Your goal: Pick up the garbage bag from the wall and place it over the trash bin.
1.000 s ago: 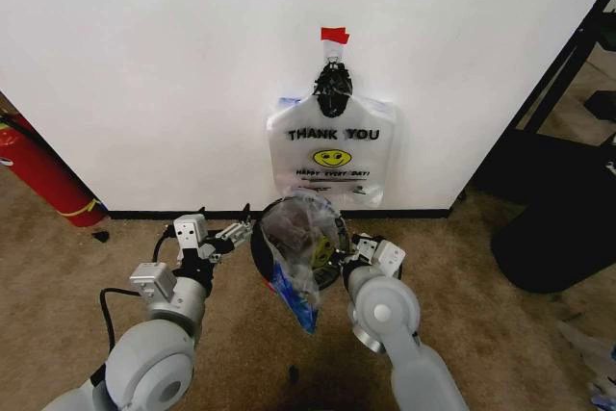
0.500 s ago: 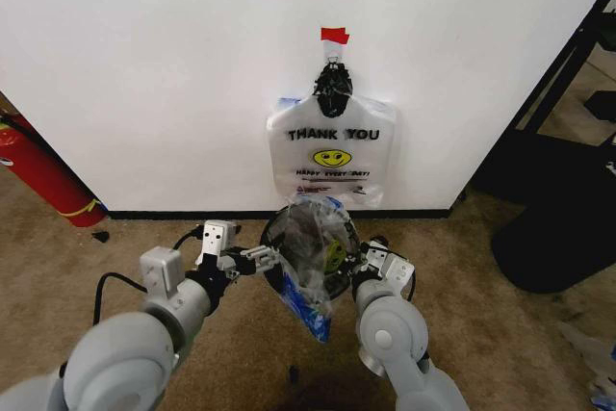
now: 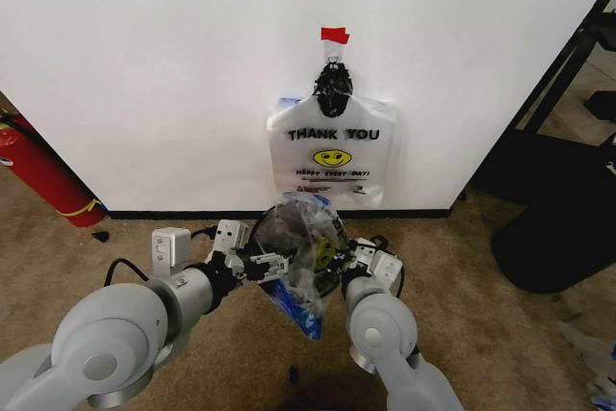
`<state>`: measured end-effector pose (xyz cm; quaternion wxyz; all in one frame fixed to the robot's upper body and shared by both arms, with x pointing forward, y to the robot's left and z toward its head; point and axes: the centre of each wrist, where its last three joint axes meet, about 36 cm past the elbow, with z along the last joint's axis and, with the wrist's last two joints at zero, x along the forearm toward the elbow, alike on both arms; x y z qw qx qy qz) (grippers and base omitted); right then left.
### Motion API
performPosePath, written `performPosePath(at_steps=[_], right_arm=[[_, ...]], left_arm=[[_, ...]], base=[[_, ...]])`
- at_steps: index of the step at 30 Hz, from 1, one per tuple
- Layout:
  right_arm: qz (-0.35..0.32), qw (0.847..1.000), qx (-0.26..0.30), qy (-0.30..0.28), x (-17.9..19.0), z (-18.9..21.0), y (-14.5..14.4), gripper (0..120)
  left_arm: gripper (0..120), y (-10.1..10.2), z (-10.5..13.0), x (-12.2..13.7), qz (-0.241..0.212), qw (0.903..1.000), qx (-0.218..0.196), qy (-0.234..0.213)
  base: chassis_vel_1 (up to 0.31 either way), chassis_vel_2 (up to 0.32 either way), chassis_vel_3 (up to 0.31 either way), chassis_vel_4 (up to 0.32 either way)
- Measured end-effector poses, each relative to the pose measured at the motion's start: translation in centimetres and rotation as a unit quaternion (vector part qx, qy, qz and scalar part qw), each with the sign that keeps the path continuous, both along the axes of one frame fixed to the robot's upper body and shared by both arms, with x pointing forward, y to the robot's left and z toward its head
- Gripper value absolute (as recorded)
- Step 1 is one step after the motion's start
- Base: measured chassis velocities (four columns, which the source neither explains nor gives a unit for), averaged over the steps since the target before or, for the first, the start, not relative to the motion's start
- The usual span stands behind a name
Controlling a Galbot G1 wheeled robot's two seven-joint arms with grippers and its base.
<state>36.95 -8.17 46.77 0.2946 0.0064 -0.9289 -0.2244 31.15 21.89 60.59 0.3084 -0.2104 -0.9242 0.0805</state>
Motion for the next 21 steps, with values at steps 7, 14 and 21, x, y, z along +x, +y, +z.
performPosePath(at_steps=[7, 14, 21], right_arm=[[0.005, 1.000, -0.001, -0.002, 0.0, 0.0, 0.1, 0], [0.005, 1.000, -0.003, -0.004, 0.1, 0.1, 0.0, 0], [0.005, 1.000, -0.006, -0.004, 0.1, 0.0, -0.2, 0]], left_arm=[[73, -0.3, -1.1, 0.5, 0.004, 0.9998, 0.010, 0.015], [70, -0.9, -2.2, 1.2, 0.028, 0.9989, 0.028, 0.025], [58, -1.3, -2.9, 2.2, 0.042, 0.9980, 0.023, 0.042]], base=[[0.000, 0.000, 0.000, 0.000], [0.000, 0.000, 0.000, 0.000], [0.000, 0.000, 0.000, 0.000]])
